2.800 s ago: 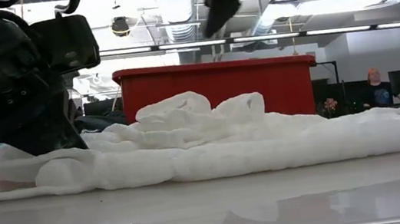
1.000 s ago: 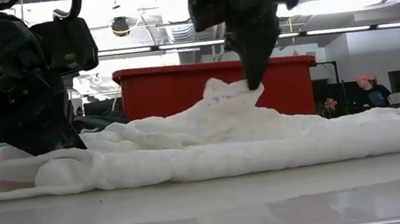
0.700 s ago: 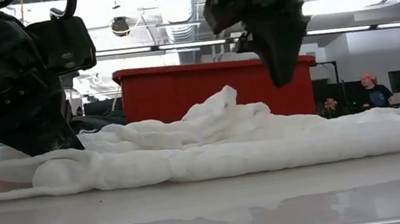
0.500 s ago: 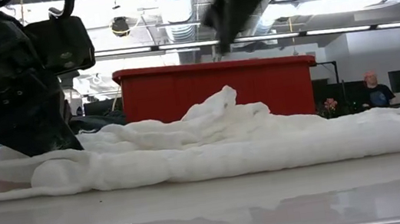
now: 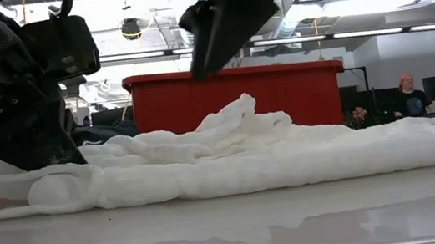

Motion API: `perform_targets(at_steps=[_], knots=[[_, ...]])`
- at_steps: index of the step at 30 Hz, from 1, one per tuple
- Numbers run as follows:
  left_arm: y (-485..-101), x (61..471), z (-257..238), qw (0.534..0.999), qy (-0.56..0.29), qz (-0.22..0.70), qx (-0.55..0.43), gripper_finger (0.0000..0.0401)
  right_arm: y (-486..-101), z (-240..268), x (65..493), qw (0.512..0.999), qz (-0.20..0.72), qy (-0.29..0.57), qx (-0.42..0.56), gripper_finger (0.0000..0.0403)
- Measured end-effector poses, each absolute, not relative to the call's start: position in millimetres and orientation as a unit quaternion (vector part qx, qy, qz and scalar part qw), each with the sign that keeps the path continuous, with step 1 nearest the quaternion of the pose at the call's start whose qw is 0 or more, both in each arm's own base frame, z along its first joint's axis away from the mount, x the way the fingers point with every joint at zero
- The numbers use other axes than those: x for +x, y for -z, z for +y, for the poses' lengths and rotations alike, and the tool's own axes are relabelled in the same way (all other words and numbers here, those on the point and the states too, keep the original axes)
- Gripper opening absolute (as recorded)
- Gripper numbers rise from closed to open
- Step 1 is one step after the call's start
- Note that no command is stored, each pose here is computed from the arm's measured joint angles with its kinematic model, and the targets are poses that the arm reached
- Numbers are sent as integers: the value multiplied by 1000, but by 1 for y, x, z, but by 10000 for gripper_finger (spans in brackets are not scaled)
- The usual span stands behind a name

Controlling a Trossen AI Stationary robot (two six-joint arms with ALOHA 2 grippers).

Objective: Fold laundry
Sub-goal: Fold the white dress

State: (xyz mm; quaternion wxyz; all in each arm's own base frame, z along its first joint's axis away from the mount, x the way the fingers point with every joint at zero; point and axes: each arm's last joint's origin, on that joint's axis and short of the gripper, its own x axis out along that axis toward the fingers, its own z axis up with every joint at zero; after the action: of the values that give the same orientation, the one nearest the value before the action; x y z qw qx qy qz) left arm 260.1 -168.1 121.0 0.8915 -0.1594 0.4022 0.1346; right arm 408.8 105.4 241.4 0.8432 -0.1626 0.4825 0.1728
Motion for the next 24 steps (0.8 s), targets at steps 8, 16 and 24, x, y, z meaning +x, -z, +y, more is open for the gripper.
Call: perform_targets(at_steps=[8, 16, 24], knots=[[-122, 261, -169, 896, -126, 396, -158, 0, -211, 111, 420, 830, 498, -178, -177, 206], [-122, 262, -170, 898, -122, 394, -153, 0, -197, 111, 422, 818, 519, -174, -176, 188], [-123, 262, -170, 898, -123, 393, -153, 0, -184, 111, 425, 812, 535, -165, -168, 117]])
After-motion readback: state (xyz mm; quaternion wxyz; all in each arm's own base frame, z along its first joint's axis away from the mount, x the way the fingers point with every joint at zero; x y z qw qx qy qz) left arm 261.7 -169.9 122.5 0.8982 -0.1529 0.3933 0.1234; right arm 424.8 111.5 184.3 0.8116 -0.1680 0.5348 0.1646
